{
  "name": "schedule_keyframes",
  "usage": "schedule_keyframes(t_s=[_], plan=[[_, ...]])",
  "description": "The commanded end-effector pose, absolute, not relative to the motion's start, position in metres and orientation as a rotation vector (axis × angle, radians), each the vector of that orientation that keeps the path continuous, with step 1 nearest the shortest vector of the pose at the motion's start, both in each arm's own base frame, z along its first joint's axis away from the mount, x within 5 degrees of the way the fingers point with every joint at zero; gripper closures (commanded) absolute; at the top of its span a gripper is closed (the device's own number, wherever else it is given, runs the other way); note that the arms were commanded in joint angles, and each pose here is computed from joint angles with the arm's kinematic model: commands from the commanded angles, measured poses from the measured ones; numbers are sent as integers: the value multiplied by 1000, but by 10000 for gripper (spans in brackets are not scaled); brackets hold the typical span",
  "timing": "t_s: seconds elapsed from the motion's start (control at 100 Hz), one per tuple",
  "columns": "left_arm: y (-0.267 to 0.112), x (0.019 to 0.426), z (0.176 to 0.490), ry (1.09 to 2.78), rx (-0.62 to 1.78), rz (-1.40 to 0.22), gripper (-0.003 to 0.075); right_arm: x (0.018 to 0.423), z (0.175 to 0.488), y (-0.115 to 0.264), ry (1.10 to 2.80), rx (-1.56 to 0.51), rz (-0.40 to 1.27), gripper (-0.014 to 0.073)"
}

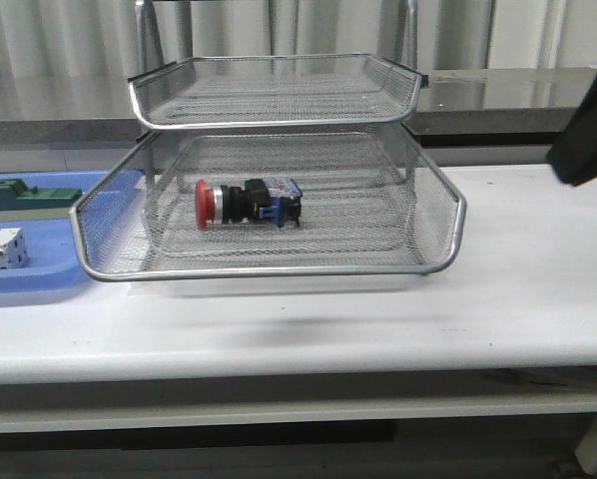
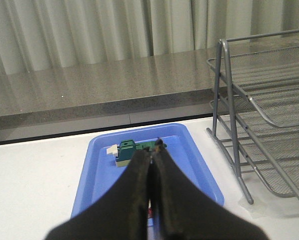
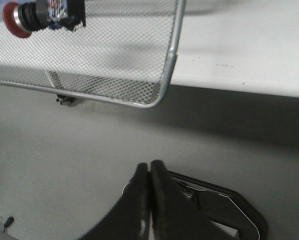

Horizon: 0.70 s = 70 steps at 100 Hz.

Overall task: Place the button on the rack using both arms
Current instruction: 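Push the middle mesh tray back into the rack with the right gripper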

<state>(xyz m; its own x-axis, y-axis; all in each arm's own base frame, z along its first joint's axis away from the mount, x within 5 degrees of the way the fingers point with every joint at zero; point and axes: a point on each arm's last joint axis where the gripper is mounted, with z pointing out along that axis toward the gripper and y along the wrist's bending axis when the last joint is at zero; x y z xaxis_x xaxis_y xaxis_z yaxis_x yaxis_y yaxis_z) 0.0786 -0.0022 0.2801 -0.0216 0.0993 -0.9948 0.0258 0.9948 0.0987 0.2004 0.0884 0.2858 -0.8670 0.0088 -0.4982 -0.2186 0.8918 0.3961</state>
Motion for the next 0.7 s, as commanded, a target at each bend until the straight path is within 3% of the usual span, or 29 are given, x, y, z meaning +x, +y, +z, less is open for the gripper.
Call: schedule_keyframes(t_s=[0.0, 0.69], plan=[[-1, 78, 297, 1488, 63, 58, 741, 210, 290, 103, 2499, -189, 651, 662], [-1, 78, 297, 1488, 63, 58, 741, 235, 211, 188, 2572, -342, 641, 662]])
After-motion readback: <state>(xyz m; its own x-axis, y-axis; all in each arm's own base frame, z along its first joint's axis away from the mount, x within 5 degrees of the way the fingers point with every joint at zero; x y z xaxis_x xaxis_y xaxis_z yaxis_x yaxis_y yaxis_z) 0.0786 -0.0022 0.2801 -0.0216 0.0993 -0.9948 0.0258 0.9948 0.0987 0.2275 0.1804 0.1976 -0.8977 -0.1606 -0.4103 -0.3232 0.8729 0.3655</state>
